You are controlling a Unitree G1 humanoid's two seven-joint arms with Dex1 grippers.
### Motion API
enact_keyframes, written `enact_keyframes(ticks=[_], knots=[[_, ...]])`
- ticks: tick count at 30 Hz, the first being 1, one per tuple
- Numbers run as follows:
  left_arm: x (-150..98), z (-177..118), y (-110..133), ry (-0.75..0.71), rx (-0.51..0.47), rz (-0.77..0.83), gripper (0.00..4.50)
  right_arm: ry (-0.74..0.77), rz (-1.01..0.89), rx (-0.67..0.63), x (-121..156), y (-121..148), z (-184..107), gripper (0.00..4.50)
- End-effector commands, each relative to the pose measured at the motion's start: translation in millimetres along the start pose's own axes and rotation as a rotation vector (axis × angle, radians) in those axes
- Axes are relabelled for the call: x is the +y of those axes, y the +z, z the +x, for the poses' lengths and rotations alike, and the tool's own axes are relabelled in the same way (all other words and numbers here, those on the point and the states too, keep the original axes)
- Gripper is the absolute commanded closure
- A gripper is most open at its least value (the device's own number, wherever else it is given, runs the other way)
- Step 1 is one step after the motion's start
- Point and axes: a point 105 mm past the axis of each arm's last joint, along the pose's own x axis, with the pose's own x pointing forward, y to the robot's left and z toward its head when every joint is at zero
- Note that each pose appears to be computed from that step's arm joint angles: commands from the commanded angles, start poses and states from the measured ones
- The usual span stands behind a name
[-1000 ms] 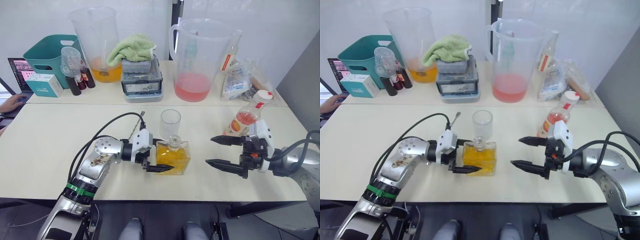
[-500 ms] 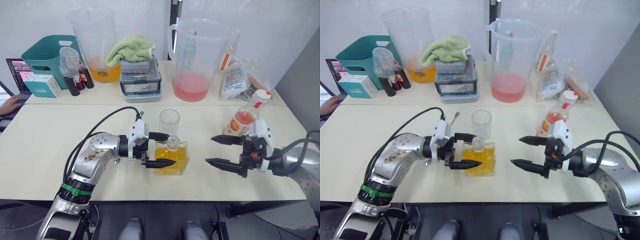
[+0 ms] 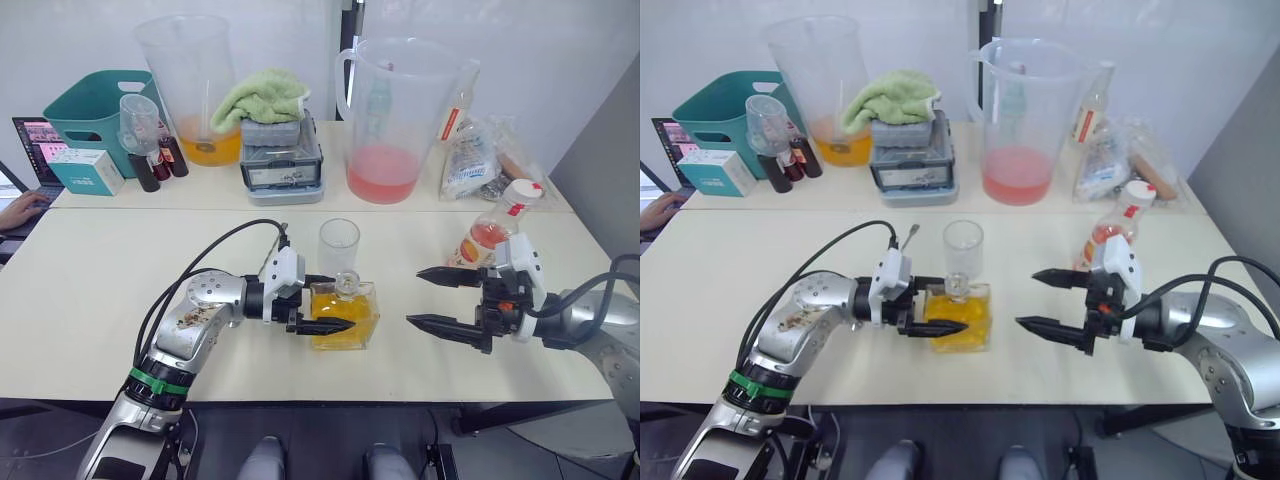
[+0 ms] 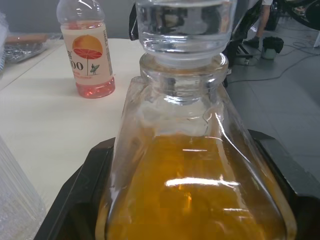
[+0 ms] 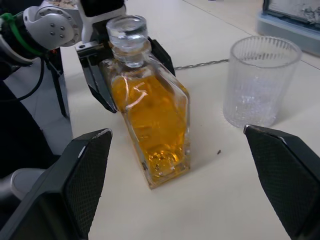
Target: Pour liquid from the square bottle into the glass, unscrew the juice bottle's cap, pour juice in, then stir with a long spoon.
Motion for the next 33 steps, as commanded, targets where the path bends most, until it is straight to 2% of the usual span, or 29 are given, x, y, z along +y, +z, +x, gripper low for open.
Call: enact_keyframes(ticks=[1,5,16,19,26,27,33], knots=[[-4.2,1.4,2.1,-0.022,-0.002,0.030,1.68,0.088,-0.067,-0.040,11.8,21.3,19.7,0.00],[-4.6,2.2,1.8,-0.026,-0.002,0.032,1.68,0.151,-0.101,-0.058,15.1,34.7,46.9,0.00],[-3.7,3.2,1.6,-0.029,0.002,0.034,1.68,0.202,-0.121,-0.077,16.6,42.1,65.3,0.00],[-3.2,2.9,1.9,-0.028,0.003,0.034,1.68,0.202,-0.122,-0.078,16.6,41.1,67.2,0.82],[-3.8,2.3,2.8,-0.029,0.004,0.035,1.68,0.192,-0.121,-0.100,15.8,42.8,69.2,3.20],[-4.0,2.2,3.1,-0.029,0.004,0.034,1.68,0.191,-0.123,-0.102,15.8,43.4,69.6,3.43],[-5.4,1.8,2.7,-0.035,0.009,0.034,1.68,0.198,-0.122,-0.122,18.6,47.5,69.3,3.44]])
